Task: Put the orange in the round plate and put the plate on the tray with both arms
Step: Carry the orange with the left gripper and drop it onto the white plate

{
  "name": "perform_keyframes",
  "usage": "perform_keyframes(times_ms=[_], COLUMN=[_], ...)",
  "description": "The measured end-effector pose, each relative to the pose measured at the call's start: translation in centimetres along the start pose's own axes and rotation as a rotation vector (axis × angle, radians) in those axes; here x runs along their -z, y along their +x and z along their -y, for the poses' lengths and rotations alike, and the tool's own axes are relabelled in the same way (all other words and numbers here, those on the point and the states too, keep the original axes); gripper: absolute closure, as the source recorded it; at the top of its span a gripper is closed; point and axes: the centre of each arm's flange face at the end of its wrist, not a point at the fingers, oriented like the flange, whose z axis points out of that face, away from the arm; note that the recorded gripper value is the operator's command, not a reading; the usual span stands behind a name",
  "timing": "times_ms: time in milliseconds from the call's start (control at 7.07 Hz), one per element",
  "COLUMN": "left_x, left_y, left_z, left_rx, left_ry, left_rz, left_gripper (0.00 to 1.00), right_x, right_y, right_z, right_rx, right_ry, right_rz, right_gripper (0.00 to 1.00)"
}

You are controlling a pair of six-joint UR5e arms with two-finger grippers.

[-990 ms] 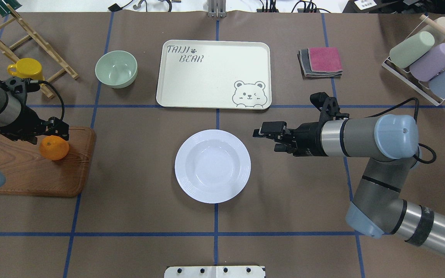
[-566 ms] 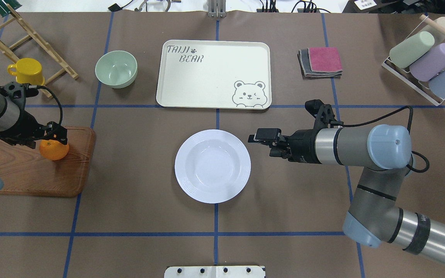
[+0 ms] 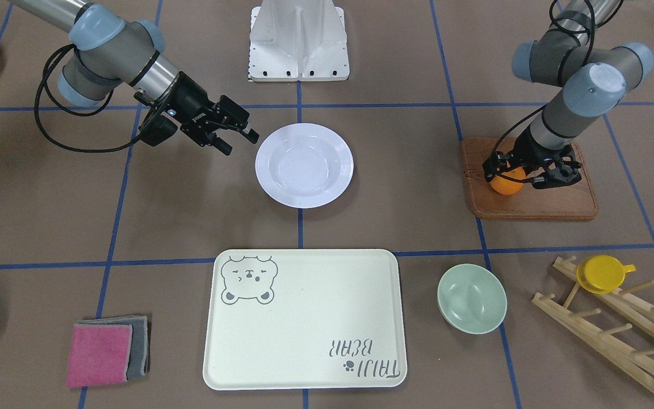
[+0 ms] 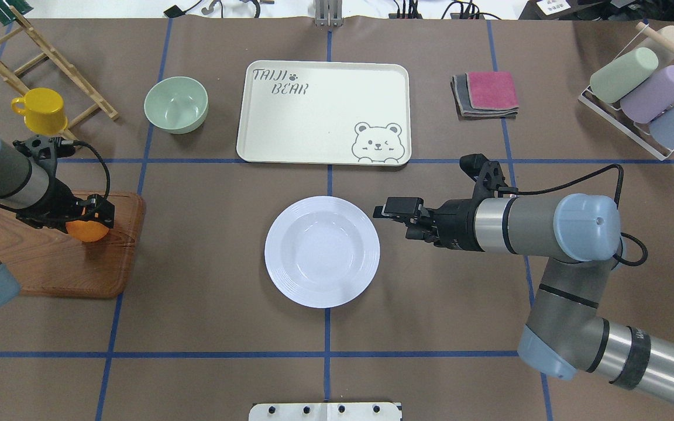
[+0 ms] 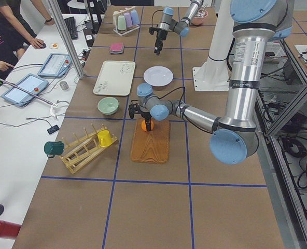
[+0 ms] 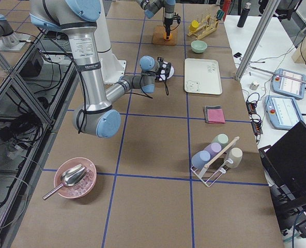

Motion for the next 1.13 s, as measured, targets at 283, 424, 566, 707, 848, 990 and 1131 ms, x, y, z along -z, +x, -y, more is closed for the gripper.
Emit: perform_keyframes(times_ms=[283, 424, 566, 707, 848, 990, 1131], left_x=[0.9, 2.1, 3.5, 4.6, 4.9, 4.8, 4.4], left_y=[2.2, 5.2, 9.8, 15.1, 20.3, 24.6, 27.8], left_z=[0.4, 1.2, 1.9, 1.5, -0.2, -2.1, -3.7], left_rx=[-0.001, 0.019, 0.05, 0.076, 0.099, 0.114, 0.116], left_ry=[0.001, 0.005, 0.006, -0.006, -0.026, -0.037, -0.036], left_rz=[-0.019, -0.03, -0.044, -0.063, -0.088, -0.108, -0.118], left_gripper=[0.3, 0.3, 0.3, 0.29, 0.29, 0.29, 0.28], right_x=[-0.1, -0.6, -1.5, -2.2, -3.0, -3.7, -4.4], right_y=[0.2, 1.3, 2.9, 4.0, 4.5, 4.6, 4.4], right_z=[-0.1, -0.1, -0.2, -0.3, -0.7, -1.2, -1.6], right_rx=[0.006, 0.012, 0.015, 0.015, 0.012, 0.01, 0.008], right_ry=[-0.004, -0.003, 0.007, 0.015, 0.02, 0.024, 0.023], right_rz=[0.025, 0.056, 0.078, 0.088, 0.089, 0.092, 0.093], right_gripper=[0.0, 0.0, 0.0, 0.0, 0.0, 0.0, 0.0])
